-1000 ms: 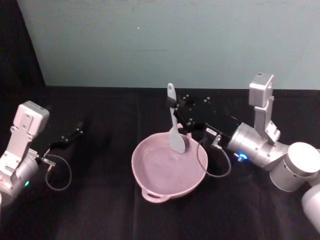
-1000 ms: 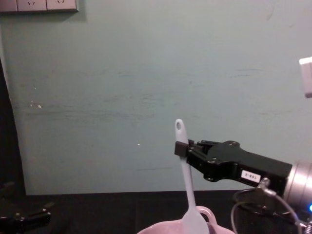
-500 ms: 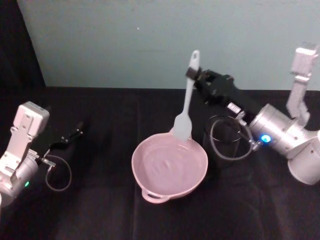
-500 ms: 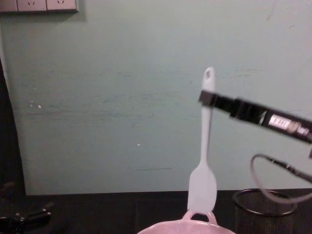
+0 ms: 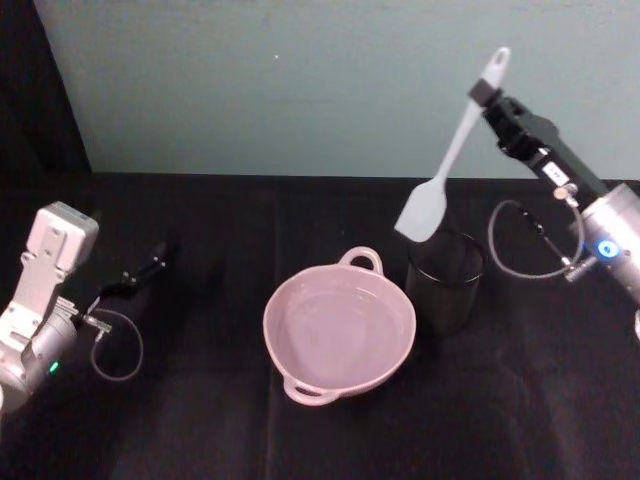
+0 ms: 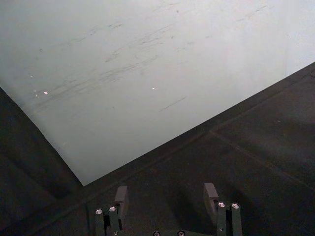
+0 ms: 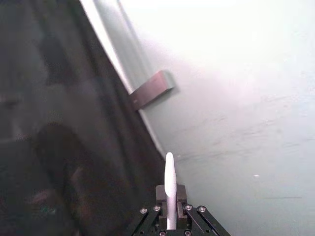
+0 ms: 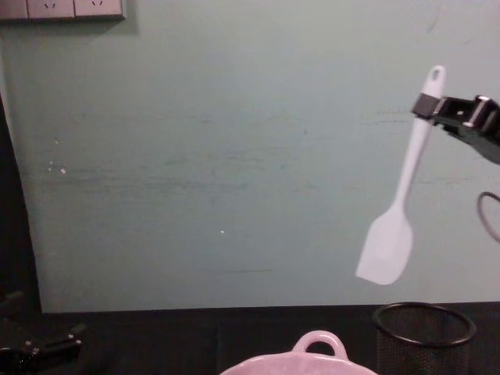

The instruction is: Use the one hand to pick up the spoon and stir the clear water in the bowl.

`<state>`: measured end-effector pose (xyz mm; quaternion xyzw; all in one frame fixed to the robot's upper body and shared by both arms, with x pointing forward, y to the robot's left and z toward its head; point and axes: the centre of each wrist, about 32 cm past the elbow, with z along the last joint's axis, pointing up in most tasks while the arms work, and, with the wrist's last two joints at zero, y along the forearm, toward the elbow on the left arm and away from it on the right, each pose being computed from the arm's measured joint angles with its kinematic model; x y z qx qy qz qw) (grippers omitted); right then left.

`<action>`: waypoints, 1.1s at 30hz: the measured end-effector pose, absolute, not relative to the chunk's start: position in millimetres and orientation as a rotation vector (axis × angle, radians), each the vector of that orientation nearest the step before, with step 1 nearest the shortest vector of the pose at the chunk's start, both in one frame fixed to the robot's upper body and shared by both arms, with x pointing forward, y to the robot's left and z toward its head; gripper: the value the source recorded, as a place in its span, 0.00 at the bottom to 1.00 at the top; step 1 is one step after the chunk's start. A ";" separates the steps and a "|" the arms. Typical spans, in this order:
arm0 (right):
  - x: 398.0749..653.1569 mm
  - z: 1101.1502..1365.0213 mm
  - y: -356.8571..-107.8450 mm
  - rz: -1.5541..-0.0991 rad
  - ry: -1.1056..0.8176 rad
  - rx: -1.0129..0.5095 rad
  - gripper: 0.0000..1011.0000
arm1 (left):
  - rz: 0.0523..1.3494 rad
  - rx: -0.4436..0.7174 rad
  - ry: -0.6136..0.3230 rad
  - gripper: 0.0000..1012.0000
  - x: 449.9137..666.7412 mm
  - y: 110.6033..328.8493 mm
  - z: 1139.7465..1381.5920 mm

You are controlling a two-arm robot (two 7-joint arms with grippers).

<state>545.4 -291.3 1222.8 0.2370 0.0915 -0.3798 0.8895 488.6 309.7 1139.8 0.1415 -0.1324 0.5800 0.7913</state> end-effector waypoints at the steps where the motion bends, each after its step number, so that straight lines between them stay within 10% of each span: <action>1: 543.9 1222.3 -293.0 -0.801 0.196 0.500 0.11 | 1.248 0.304 -0.285 0.99 488.6 309.7 1139.8; 33: 517.9 1165.6 -295.7 -1.085 0.491 0.637 0.11 | 1.248 0.304 -0.285 0.99 488.6 309.7 1139.8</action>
